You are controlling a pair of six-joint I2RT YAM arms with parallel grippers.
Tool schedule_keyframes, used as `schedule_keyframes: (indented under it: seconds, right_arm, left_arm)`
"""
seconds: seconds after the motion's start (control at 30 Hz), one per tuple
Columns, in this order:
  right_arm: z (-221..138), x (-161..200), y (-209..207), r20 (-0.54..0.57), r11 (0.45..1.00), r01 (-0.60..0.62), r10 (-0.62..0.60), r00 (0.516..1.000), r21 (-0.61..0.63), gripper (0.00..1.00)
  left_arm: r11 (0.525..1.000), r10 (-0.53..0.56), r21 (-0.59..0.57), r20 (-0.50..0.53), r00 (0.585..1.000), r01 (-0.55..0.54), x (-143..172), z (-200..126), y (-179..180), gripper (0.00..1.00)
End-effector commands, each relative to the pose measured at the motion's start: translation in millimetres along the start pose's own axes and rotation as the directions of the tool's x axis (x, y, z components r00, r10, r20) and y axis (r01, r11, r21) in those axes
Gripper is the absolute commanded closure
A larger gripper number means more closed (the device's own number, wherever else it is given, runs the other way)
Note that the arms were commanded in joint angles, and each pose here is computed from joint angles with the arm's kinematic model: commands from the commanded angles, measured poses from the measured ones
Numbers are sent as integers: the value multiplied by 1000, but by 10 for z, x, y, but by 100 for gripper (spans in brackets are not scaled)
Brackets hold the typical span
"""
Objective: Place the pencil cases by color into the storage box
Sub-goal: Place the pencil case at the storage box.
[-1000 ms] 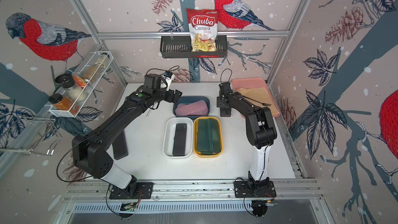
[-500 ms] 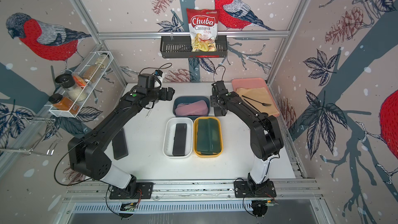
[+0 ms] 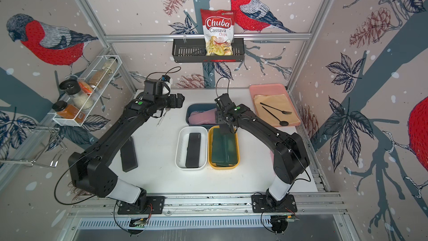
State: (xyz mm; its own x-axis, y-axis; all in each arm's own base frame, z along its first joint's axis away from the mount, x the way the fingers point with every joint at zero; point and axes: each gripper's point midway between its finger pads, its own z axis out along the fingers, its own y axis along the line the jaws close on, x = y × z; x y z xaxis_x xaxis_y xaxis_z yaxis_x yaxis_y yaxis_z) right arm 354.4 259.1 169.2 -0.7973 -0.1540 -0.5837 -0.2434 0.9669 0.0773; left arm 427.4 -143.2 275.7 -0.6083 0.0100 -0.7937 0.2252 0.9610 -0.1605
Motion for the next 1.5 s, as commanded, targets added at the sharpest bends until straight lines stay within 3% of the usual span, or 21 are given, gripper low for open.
schedule_keyframes:
  seconds: [0.0, 0.53, 0.97, 1.47]
  right_arm:
    - [-91, 142, 119, -32, 999, -37, 37, 999, -10, 40]
    - [-284, 585, 713, -112, 993, -18, 5, 994, -121, 40]
    - [-341, 851, 1123, -232, 972, -68, 15, 973, -225, 40]
    - [-169, 968, 1465, -209, 980, -80, 42, 977, -181, 40]
  left_arm:
    - [999, -23, -28, -1, 1000, 23, 20, -53, 66, 6]
    - [992, -91, -89, -7, 996, 90, 138, -229, 199, 6]
    - [970, -212, -124, -22, 977, 208, 290, -346, 268, 6]
    - [958, -262, -137, -53, 964, 253, 446, -449, 284, 5]
